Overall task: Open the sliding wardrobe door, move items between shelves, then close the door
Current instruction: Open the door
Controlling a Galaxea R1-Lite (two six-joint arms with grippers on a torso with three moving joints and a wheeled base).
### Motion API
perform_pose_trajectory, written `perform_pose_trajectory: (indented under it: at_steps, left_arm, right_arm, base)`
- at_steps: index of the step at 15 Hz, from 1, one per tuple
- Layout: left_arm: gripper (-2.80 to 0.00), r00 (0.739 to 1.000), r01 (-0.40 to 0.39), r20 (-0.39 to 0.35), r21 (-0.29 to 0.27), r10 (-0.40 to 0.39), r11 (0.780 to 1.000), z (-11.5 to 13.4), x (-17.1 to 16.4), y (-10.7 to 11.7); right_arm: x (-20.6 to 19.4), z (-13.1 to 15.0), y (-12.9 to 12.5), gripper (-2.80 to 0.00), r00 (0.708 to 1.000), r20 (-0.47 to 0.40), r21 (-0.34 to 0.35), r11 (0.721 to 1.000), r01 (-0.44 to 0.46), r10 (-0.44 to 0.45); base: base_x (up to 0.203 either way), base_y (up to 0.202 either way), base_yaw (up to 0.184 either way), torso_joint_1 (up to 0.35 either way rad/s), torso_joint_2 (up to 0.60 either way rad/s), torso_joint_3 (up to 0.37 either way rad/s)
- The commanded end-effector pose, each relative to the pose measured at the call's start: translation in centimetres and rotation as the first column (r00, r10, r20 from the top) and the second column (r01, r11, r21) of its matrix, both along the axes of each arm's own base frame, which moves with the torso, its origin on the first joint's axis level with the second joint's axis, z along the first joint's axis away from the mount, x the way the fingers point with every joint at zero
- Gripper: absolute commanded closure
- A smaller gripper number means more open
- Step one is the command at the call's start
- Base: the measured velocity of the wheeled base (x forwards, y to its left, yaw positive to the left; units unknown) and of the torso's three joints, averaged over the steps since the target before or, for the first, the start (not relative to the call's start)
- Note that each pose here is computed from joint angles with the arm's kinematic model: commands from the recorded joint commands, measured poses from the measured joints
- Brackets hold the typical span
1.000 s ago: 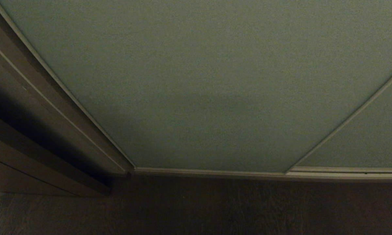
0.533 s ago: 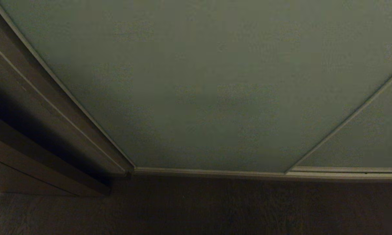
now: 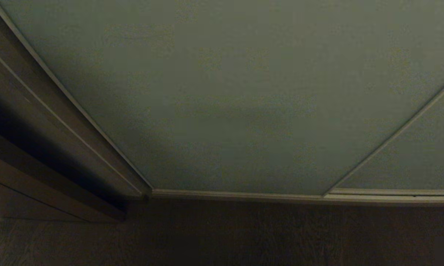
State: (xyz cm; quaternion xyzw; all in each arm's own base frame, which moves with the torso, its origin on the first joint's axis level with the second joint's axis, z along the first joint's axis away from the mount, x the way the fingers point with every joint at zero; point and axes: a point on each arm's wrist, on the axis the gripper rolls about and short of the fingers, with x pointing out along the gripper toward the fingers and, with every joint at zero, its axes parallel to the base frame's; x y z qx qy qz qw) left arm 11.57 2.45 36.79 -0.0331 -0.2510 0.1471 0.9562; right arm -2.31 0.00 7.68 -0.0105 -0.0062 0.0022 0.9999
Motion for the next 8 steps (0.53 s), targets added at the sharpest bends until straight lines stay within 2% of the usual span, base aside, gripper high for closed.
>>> perform_pose_trajectory:
  at_steps: [1,6,8]
  left_arm:
    - [0.0,1.0,0.0,-0.013,-0.002,0.0,1.0,0.4,1.7,0.3]
    - [0.0,0.999,-0.003,0.053,0.01,0.002,1.0,1.5,3.9,0.8]
    - [0.0,0.998,-0.001,0.056,0.012,0.0,1.0,1.5,4.8,1.0]
  right_arm:
    - [0.0,0.0,0.0,0.0,1.0,0.0,0.0,1.0,0.0,0.0]
    - [0.0,0.0,0.0,0.0,1.0,0.0,0.0,1.0,0.0,0.0]
    - [0.0,0.0,0.0,0.0,1.0,0.0,0.0,1.0,0.0,0.0]
  base:
    - [0.0,0.0,0.0,0.0,0.0,0.0]
    - [0.0,0.0,0.0,0.0,0.0,0.0]
    - [0.0,0.0,0.0,0.0,0.0,0.0]
